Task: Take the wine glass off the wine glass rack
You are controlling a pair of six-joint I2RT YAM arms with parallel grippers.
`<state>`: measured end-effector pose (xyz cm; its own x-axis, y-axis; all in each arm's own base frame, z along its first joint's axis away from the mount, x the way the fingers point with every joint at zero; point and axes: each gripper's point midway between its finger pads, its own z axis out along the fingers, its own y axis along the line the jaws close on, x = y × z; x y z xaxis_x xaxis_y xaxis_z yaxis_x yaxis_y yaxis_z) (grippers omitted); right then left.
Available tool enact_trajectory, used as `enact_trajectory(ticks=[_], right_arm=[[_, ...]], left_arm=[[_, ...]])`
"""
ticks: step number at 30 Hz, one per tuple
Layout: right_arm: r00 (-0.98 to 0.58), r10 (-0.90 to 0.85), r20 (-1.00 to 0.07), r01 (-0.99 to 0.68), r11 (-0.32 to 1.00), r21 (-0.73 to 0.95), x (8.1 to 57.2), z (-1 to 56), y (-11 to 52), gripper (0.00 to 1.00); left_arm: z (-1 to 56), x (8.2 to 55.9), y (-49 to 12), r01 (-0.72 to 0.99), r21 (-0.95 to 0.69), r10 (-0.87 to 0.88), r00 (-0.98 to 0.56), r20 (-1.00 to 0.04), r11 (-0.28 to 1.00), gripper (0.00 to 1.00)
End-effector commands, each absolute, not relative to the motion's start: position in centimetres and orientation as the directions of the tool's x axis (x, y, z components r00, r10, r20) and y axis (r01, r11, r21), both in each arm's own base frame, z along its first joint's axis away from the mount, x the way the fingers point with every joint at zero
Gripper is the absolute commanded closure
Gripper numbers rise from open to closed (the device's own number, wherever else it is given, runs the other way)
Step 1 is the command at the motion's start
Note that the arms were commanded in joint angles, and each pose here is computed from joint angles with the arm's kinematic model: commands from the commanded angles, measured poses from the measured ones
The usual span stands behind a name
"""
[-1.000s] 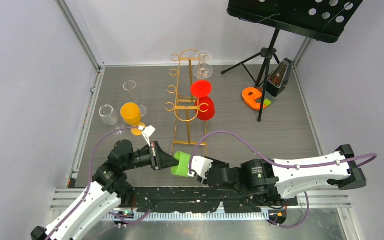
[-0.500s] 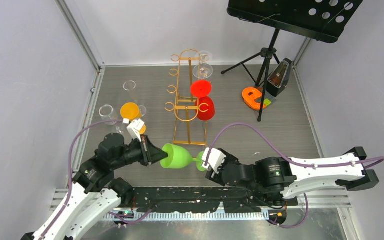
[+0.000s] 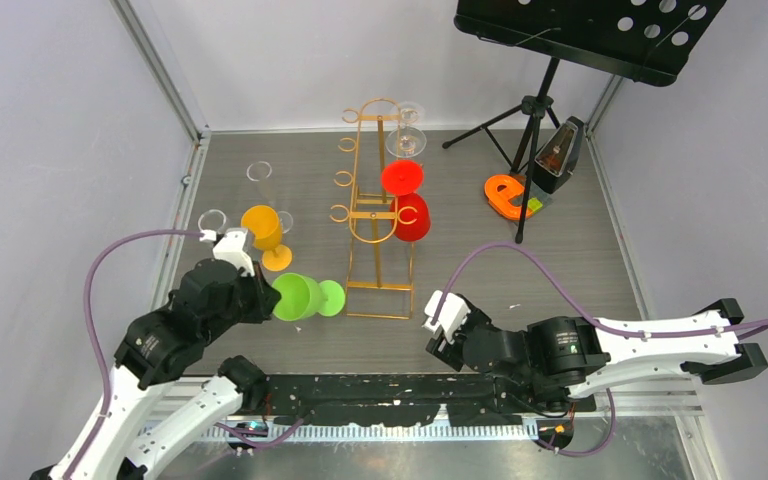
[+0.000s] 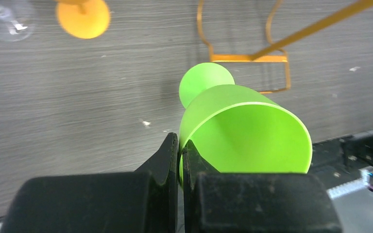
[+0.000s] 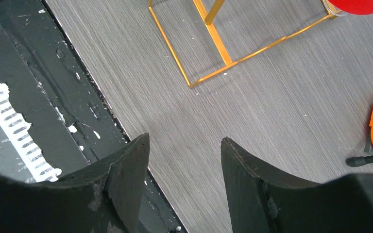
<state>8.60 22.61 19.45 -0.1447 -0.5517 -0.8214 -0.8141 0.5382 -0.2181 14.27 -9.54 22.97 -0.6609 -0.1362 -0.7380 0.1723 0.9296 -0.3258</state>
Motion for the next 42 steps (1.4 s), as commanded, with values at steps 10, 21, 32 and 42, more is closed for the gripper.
enact_trajectory(ticks=[10, 21, 32, 42], right_arm=[[-0.192, -0.425, -0.884, -0.823, 0.56, -0.09, 7.8, 20.7, 25.9, 0.37], [-0.214, -0.392, -0.895, -0.835, 0.549, -0.041, 7.2, 20.1, 27.7, 0.37], [-0.229, -0.372, -0.9, -0.842, 0.539, -0.008, 6.8, 19.6, 28.0, 0.37], [-0.232, -0.356, -0.906, -0.845, 0.534, 0.006, 6.7, 19.5, 27.8, 0.35]], left_arm=[[23.4, 18.1, -3.6, -0.05, 0.053, 0.009, -0.632, -0.775, 0.997, 1.0], [22.1, 20.7, -1.7, -0.128, 0.078, -0.033, -0.692, -0.721, 0.989, 1.0], [19.2, 23.2, -0.6, -0.183, -0.014, -0.148, -0.748, -0.647, 0.983, 1.0], [17.6, 24.2, 0.2, -0.225, -0.033, -0.201, -0.783, -0.589, 0.974, 1.0]])
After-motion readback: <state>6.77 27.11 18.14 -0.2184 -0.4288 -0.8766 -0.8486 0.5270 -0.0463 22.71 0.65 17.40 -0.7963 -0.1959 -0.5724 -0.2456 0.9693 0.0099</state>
